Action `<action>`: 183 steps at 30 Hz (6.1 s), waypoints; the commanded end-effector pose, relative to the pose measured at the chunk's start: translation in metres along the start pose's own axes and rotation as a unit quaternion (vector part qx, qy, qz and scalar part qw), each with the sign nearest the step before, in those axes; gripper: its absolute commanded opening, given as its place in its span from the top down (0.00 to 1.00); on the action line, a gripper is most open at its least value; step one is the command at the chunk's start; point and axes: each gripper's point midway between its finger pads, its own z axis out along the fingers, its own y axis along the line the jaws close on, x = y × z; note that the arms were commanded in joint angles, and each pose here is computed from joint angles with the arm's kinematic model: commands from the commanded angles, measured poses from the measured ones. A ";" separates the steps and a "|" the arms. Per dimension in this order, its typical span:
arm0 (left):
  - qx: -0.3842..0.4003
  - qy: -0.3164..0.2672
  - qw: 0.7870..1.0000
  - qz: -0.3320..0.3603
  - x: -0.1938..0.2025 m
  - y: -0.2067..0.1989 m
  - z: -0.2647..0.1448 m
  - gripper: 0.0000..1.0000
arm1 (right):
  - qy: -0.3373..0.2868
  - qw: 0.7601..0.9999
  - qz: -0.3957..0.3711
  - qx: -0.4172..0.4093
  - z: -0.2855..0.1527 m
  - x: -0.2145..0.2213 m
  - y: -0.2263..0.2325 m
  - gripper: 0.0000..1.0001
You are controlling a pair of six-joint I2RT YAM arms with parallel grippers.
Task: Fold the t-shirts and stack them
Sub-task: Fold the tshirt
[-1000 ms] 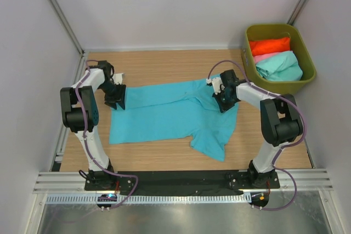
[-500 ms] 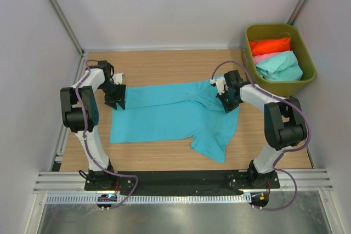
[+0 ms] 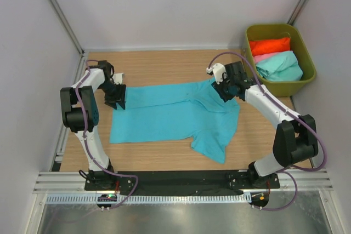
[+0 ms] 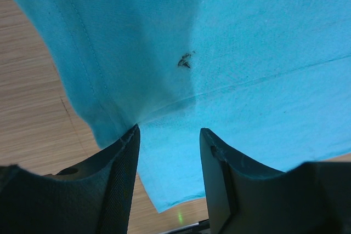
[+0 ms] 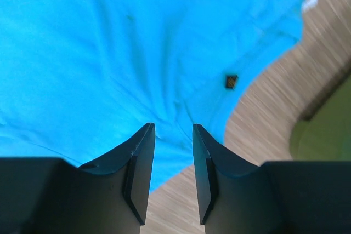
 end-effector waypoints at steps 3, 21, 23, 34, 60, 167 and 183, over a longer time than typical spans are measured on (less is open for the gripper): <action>0.000 -0.019 1.000 0.005 -0.007 -0.002 -0.008 0.51 | -0.020 0.988 -0.057 -0.139 0.003 -0.022 0.070 0.62; -0.004 -0.020 1.000 0.006 0.003 -0.002 -0.007 0.51 | 0.015 0.980 -0.054 -0.190 0.070 -0.049 0.099 0.69; -0.005 -0.019 1.000 0.007 0.003 -0.002 -0.007 0.51 | 0.016 0.979 -0.054 -0.194 0.071 -0.049 0.101 0.70; -0.012 -0.016 1.000 0.007 0.001 0.001 -0.005 0.51 | 0.026 0.974 -0.057 -0.217 0.073 -0.046 0.115 0.71; -0.020 -0.013 1.000 0.008 0.002 0.005 -0.005 0.51 | 0.045 0.987 -0.063 -0.140 0.103 -0.041 0.087 0.71; -0.093 -0.079 0.992 0.015 -0.146 0.046 0.032 0.31 | 0.043 0.980 0.183 0.070 0.168 -0.035 -0.124 0.57; -0.147 -0.150 0.976 0.056 -0.209 0.029 0.031 0.26 | 0.021 0.981 0.155 0.116 0.185 -0.057 -0.157 0.53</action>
